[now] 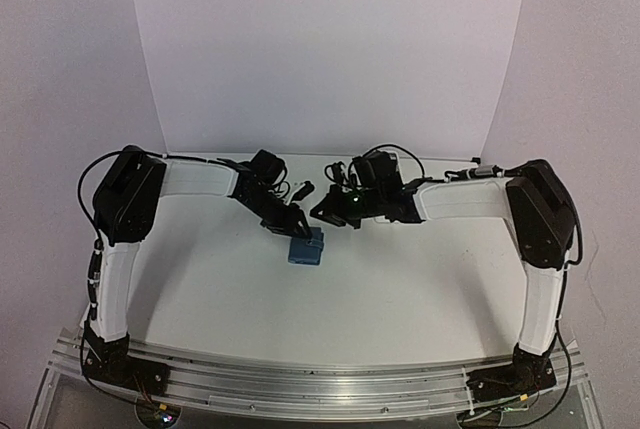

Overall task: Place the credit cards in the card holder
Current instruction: Close the card holder at the center of the board, then reset both arms

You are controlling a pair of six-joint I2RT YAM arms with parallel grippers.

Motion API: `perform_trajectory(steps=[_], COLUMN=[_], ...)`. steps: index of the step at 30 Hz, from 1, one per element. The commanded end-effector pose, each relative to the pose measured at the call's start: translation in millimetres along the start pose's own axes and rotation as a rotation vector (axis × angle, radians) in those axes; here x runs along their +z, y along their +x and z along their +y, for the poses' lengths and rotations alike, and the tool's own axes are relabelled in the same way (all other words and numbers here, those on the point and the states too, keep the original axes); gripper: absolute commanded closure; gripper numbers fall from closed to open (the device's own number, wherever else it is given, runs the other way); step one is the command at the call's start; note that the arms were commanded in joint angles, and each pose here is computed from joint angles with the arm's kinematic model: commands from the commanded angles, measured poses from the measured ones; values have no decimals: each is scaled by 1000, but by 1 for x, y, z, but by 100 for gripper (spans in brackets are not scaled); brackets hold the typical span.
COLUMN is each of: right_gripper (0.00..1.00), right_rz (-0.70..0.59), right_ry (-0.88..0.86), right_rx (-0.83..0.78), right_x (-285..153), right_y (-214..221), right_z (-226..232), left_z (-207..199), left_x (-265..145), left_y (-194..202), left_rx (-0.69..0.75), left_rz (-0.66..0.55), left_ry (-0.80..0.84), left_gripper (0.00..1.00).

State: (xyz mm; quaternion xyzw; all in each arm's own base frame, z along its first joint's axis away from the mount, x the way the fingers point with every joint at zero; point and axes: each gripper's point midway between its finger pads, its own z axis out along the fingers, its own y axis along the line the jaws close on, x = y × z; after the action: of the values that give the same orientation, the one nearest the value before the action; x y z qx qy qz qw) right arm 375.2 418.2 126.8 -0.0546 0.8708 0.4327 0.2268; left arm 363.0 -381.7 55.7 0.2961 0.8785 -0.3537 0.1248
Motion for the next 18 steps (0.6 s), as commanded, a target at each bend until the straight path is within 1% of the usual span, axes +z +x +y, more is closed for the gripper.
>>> perform_trajectory(steps=[1, 3, 5, 6, 8, 10, 13, 16, 18], right_gripper=[100, 98, 89, 84, 71, 60, 47, 32, 25], right_rz=[-84, -107, -144, -171, -242, -302, -407, -509, -568], right_ry=[18, 53, 98, 122, 181, 282, 444, 595, 713], right_rx=[-28, -31, -32, -29, -27, -8, 23, -13, -49], right_x=[-31, -42, -57, -67, -94, -125, -181, -235, -268], right_y=[-34, -43, -55, -62, -78, -87, -94, -93, -88], right_z=[8, 0, -11, -19, -39, -71, -125, -156, -171], left_z=[-34, -36, -26, -17, 5, 26, 48, 65, 79], left_x=[-56, -74, -94, -107, -135, -162, -196, -236, -253], left_y=[-51, -58, -59, -61, -59, -53, -41, -27, -9], left_rx=[75, 85, 52, 22, -58, -103, -78, -49, -59], left_rz=[-140, -179, -233, -278, -361, -435, -530, -635, -675], left_ry=[-27, -60, -106, -125, -150, -206, -351, -509, -569], left_gripper=[65, 62, 57, 54, 44, 36, 25, 14, 8])
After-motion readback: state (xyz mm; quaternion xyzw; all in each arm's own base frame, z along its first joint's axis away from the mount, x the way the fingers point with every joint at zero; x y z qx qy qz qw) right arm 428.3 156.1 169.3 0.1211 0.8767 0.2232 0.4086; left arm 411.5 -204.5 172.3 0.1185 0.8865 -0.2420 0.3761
